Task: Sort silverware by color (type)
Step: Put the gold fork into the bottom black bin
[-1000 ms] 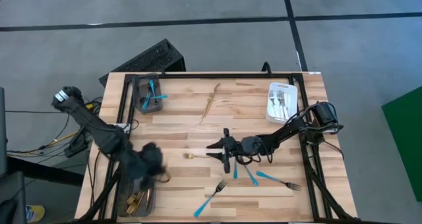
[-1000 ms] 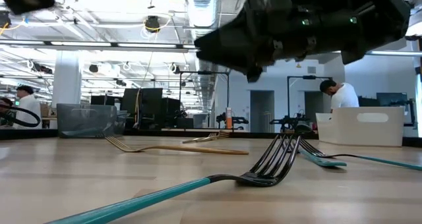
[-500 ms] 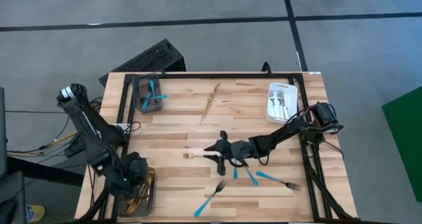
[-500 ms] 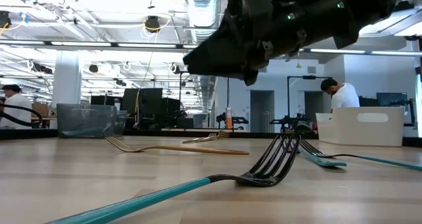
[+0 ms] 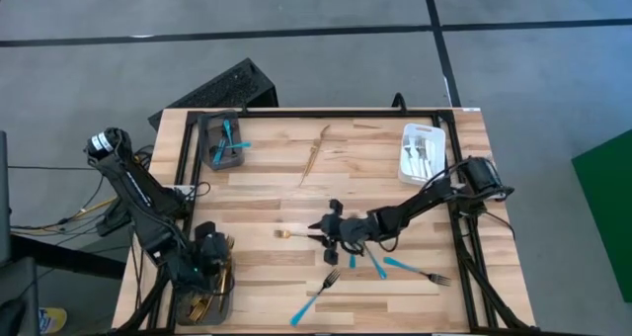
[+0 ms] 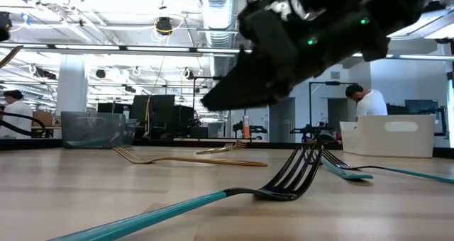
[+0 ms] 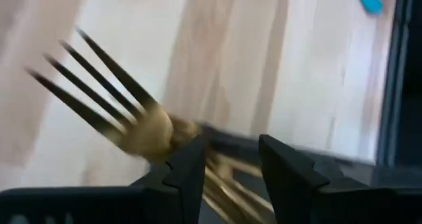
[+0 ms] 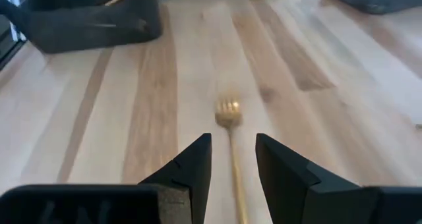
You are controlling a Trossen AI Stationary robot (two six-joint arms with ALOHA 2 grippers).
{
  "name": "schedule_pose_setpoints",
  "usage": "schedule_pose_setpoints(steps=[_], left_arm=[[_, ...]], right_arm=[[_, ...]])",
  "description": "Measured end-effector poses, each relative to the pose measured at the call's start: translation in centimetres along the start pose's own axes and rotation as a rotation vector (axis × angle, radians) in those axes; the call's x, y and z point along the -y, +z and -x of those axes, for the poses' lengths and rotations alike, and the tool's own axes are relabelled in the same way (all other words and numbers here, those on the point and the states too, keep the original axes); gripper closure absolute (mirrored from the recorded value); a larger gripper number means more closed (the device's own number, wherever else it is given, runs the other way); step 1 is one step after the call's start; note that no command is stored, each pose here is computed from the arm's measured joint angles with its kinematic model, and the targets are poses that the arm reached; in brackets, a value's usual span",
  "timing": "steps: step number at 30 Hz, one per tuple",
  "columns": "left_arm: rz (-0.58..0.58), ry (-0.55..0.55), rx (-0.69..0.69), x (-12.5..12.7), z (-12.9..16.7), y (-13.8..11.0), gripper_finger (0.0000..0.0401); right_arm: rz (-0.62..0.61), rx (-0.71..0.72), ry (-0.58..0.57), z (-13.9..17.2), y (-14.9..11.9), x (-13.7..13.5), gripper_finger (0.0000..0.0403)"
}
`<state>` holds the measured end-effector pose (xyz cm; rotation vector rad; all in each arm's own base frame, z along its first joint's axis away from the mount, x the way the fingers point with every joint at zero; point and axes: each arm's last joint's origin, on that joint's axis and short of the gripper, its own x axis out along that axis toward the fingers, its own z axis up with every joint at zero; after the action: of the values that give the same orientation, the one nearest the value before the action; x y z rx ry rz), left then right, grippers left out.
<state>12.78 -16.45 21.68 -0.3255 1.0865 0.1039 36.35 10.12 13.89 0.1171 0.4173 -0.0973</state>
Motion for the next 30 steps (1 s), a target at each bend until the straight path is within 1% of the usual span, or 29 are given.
schedule_pose_setpoints(steps=[3,7,9,11,13,15,18,20,24,27,30], left_arm=[[-0.037,0.037,0.087,-0.1,0.0,0.3,0.0269],[-0.111,0.100,0.226,-0.2,0.2,0.8,0.0268],[-0.128,0.137,0.304,-0.2,0.2,1.0,0.0268],[-0.130,0.177,0.381,-0.3,0.3,1.2,0.0268],[-0.126,0.217,0.463,-0.4,0.4,1.4,0.0268],[-0.100,0.252,0.563,-0.4,0.5,1.7,0.0268],[-0.060,0.287,0.709,-0.3,0.8,2.1,0.0268],[-0.049,0.307,0.781,-0.2,1.0,2.3,0.0268],[-0.050,0.326,0.810,-0.3,1.0,2.5,0.0268],[-0.039,0.323,0.804,-0.3,0.9,2.6,0.0268],[0.001,0.310,0.804,-0.4,0.9,2.8,0.0268]], right_arm=[[0.011,-0.029,-0.004,-2.0,-0.6,-0.7,0.0260],[0.066,-0.156,-0.035,-4.5,-2.0,-1.6,0.0261],[0.081,-0.183,-0.052,-5.3,-1.5,-1.8,0.0261],[0.080,-0.189,-0.056,-5.8,-0.7,-1.9,0.0261],[0.089,-0.225,-0.071,-6.0,-0.3,-1.6,0.0261],[0.094,-0.253,-0.089,-6.2,0.0,-1.3,0.0265],[0.085,-0.254,-0.106,-6.4,0.4,-0.8,0.0274],[0.080,-0.264,-0.097,-6.5,0.5,-0.5,0.0280],[0.054,-0.341,-0.023,-6.4,0.0,-0.3,0.0286],[0.022,-0.367,-0.040,-6.6,-0.4,-0.1,0.0286],[0.012,-0.363,-0.066,-6.8,-0.7,0.1,0.0293]])
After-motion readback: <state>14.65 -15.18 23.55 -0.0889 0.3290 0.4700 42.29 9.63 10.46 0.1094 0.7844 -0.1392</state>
